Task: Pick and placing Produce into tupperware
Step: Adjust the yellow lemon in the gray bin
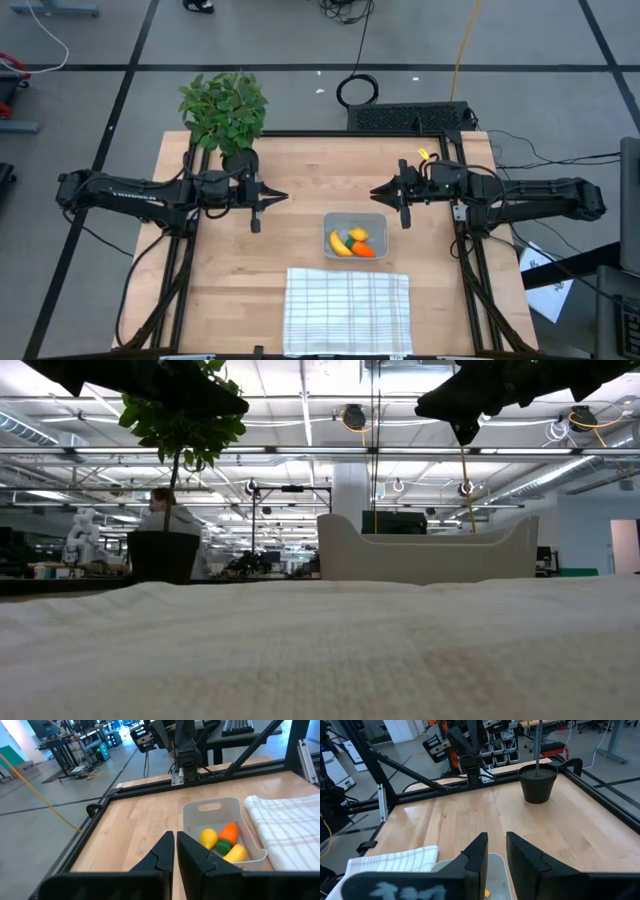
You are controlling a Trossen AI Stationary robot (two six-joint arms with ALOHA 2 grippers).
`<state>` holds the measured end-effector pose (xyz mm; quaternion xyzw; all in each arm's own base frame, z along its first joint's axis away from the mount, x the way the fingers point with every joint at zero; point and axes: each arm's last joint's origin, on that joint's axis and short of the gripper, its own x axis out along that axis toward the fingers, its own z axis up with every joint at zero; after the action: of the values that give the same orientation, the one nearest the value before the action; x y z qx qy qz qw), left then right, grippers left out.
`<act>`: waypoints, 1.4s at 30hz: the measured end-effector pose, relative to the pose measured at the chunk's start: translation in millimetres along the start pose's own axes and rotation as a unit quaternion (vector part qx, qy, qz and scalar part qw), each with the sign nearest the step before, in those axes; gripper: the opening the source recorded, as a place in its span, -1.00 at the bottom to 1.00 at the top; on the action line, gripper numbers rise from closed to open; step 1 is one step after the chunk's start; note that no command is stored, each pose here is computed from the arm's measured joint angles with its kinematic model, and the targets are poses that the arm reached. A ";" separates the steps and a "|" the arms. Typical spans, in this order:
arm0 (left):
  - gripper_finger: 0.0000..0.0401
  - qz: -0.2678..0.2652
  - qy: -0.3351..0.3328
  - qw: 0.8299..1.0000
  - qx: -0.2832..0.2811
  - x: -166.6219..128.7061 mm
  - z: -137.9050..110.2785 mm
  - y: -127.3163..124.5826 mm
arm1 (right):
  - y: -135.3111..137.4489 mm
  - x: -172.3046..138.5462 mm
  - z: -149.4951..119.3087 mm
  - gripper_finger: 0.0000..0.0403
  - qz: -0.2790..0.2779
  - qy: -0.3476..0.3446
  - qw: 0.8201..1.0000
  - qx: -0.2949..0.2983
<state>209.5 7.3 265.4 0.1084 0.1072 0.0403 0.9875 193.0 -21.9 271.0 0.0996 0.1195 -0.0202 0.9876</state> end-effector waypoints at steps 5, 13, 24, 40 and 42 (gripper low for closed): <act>-0.87 0.000 0.000 1.000 -0.004 0.0 0.0 -0.1 | 0.5 1.8 4.1 -0.71 0.003 -0.022 1.000 -0.006; -0.87 0.000 0.001 1.000 -0.003 0.0 -0.1 0.0 | -6.9 10.4 1.9 -0.71 -0.023 0.042 0.999 -0.004; -0.87 0.000 0.000 1.000 -0.003 0.0 0.1 0.0 | -8.5 44.5 8.1 -0.71 -0.037 0.249 0.968 -0.026; -0.87 0.000 0.001 1.000 -0.004 0.0 -0.1 0.0 | 13.4 80.3 -23.5 -0.45 0.008 0.340 0.938 -0.062; -0.87 0.000 0.000 1.000 -0.004 0.0 -0.1 0.0 | 14.7 83.7 -27.6 -0.31 0.010 0.349 0.935 -0.062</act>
<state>209.5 7.3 265.3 0.1041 0.1075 0.0406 0.9879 268.7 -3.3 227.5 0.0398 0.4564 0.0331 0.8883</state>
